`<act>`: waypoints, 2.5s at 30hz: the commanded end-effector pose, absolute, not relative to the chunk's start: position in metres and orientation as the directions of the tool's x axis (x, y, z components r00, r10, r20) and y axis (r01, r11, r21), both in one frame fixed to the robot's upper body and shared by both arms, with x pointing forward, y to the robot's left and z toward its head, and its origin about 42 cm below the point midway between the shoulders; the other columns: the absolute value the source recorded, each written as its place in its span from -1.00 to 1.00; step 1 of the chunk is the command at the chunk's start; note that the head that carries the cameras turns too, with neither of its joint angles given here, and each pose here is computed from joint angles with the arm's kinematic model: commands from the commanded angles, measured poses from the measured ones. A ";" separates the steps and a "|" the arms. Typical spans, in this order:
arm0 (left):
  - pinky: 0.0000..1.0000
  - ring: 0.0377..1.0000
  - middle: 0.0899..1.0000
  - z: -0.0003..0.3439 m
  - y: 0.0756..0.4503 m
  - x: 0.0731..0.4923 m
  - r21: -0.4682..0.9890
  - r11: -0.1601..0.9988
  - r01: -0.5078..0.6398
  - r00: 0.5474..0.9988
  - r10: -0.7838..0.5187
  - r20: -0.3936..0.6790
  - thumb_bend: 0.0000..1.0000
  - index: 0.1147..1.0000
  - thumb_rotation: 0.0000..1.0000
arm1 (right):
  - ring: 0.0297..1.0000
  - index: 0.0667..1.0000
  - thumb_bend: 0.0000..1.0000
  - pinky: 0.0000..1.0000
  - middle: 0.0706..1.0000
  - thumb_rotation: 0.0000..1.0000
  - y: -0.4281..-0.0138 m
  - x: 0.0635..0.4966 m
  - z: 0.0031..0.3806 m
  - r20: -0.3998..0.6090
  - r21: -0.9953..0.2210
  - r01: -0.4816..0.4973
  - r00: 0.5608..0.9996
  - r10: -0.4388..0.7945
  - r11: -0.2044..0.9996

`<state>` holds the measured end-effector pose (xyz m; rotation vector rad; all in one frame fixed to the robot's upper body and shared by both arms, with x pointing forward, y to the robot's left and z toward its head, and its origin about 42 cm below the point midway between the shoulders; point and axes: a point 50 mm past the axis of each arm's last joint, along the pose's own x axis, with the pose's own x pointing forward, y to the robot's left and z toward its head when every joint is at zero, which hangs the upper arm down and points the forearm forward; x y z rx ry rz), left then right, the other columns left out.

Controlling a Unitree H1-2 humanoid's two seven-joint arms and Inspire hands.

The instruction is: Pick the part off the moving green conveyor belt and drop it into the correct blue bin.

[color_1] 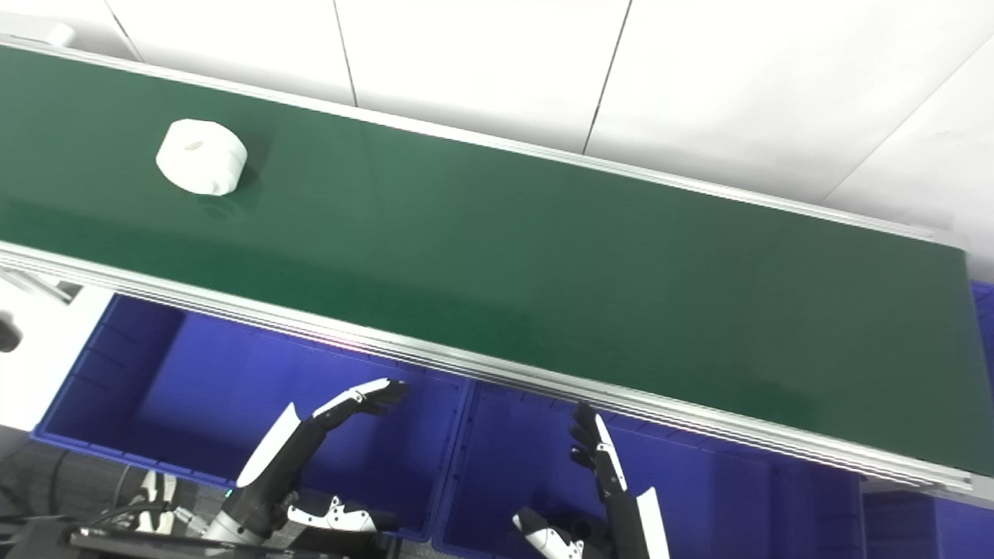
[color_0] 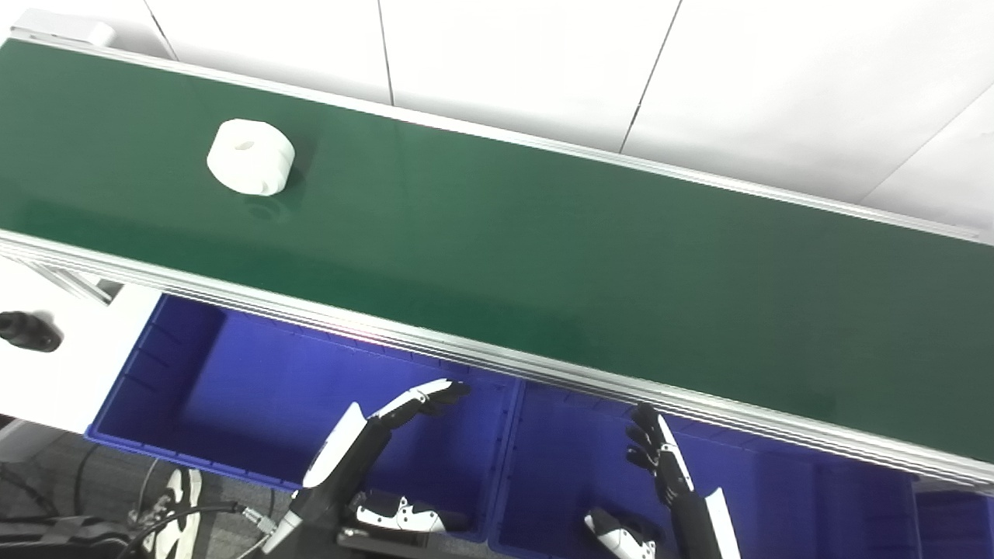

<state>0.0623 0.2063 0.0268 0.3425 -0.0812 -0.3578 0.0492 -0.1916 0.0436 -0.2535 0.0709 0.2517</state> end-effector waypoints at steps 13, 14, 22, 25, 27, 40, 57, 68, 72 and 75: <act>0.41 0.55 0.64 0.016 0.205 0.068 0.368 0.871 0.326 0.929 -0.367 0.045 0.45 0.54 -0.42 | 0.75 0.92 0.17 0.63 0.82 0.04 -0.192 0.050 0.032 -0.063 -0.240 -0.245 0.970 0.237 0.939; 0.41 0.56 0.64 0.015 0.205 0.068 0.367 0.871 0.325 0.930 -0.365 0.043 0.45 0.54 -0.43 | 0.76 0.92 0.17 0.64 0.83 0.04 -0.191 0.050 0.031 -0.065 -0.239 -0.245 0.969 0.236 0.940; 0.34 0.50 0.60 0.017 0.209 0.070 0.375 0.879 0.294 0.936 -0.345 0.074 0.47 0.50 -0.44 | 0.75 0.93 0.18 0.61 0.84 0.07 -0.188 0.052 0.025 -0.069 -0.242 -0.252 0.968 0.242 0.937; 0.34 0.50 0.60 0.024 0.212 0.072 0.362 0.890 0.277 0.940 -0.329 0.089 0.48 0.49 -0.41 | 0.74 0.92 0.19 0.58 0.83 0.07 -0.185 0.052 0.024 -0.068 -0.235 -0.246 0.969 0.236 0.940; 0.33 0.49 0.58 0.038 0.215 0.079 0.340 0.904 0.258 0.939 -0.318 0.132 0.50 0.47 -0.38 | 0.75 0.92 0.19 0.61 0.84 0.05 -0.184 0.053 0.023 -0.065 -0.235 -0.246 0.969 0.237 0.940; 0.23 0.42 0.57 0.154 0.261 0.177 0.407 0.910 0.077 0.799 -0.300 0.521 0.46 0.45 -0.30 | 0.73 0.91 0.22 0.52 0.84 0.13 -0.176 0.062 0.019 -0.054 -0.223 -0.235 0.972 0.229 0.946; 0.77 0.85 0.88 0.243 0.320 0.313 0.713 0.701 -0.026 0.814 -0.399 0.422 0.39 0.82 -0.34 | 0.64 0.82 0.22 0.46 0.72 0.05 -0.179 0.071 0.022 -0.013 -0.235 -0.219 0.975 0.222 0.947; 0.71 0.88 0.92 0.233 0.336 0.369 0.849 0.528 0.039 0.934 -0.321 0.156 0.65 0.83 -0.38 | 0.62 0.83 0.20 0.43 0.72 0.04 -0.181 0.073 0.028 0.012 -0.222 -0.213 0.975 0.221 0.951; 0.67 0.87 0.93 0.216 0.333 0.378 0.874 0.476 0.094 0.951 -0.304 0.063 0.72 0.83 -0.41 | 0.63 0.84 0.22 0.44 0.74 0.12 -0.182 0.073 0.029 0.018 -0.227 -0.214 0.974 0.224 0.950; 0.65 0.84 0.91 0.204 0.329 0.383 0.887 0.443 0.127 0.952 -0.305 0.016 0.76 0.81 -0.51 | 0.63 0.83 0.26 0.46 0.73 0.19 -0.184 0.072 0.030 0.023 -0.234 -0.212 0.974 0.223 0.949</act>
